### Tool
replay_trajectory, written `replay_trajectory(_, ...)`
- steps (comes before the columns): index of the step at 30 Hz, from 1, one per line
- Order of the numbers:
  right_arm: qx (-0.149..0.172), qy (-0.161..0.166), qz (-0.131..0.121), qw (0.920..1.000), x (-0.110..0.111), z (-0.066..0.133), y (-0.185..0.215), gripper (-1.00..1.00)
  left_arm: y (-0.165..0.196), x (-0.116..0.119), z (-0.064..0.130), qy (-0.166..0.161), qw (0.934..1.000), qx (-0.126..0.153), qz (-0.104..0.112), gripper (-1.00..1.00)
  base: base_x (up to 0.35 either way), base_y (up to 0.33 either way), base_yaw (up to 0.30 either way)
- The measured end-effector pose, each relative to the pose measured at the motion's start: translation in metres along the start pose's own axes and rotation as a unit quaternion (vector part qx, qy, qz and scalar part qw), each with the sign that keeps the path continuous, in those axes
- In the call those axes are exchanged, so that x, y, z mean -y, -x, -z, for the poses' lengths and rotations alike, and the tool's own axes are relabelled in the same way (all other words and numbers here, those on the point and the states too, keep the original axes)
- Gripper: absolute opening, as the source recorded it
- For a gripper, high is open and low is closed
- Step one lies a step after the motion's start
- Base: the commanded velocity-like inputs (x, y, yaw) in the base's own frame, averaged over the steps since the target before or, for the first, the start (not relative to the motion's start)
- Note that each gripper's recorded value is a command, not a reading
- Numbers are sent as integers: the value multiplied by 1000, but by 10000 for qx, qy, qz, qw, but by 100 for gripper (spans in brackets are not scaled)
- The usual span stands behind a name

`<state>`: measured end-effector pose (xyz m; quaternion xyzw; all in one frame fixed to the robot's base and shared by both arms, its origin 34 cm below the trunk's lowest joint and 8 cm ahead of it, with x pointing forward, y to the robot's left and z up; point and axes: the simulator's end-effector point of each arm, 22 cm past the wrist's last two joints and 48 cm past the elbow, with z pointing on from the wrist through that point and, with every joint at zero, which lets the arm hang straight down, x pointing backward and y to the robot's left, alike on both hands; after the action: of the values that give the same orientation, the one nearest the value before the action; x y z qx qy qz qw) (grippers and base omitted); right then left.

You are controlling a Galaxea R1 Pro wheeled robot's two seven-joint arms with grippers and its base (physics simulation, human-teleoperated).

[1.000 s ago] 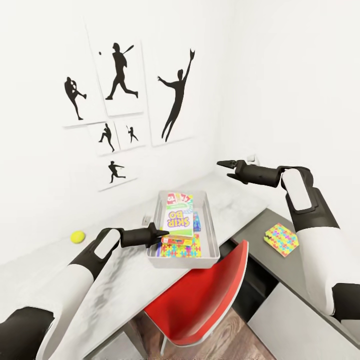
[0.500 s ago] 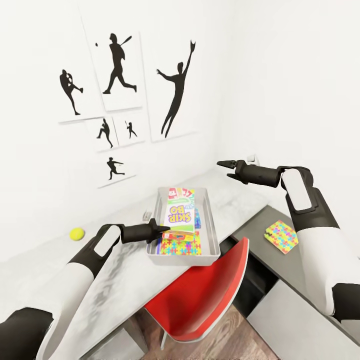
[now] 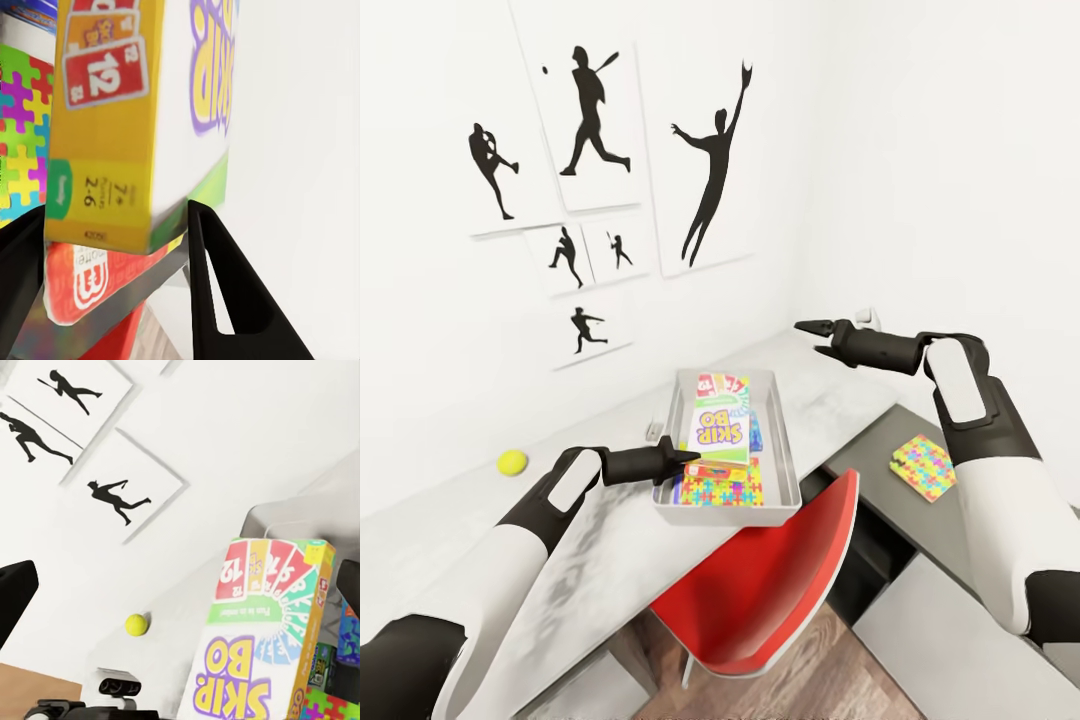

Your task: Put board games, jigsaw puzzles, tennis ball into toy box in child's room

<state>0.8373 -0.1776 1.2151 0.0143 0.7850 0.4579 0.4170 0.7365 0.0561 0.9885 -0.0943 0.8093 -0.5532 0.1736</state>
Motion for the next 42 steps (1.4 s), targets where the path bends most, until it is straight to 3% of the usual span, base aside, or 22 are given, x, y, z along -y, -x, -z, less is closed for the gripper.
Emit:
replay_trajectory(8,81,100,221,9997,-12,2,3,100,4,4,-1,-52,10000,-2,-77,-100,0,0,0)
replay_trajectory(16,41,79,189,9998,-5,-3,-2,100,5,2,-3,-27,9999,-30,-132,-100,0,0,0)
replay_trajectory(24,4,53,145,9999,3,-7,-6,100,7,-16,-6,370,9992,-36,-113,-100,0,0,0)
replay_trajectory(42,-93,-1,35,10000,21,-16,-17,100,7,-18,-20,474,9987,-76,-191,-100,0,0,0)
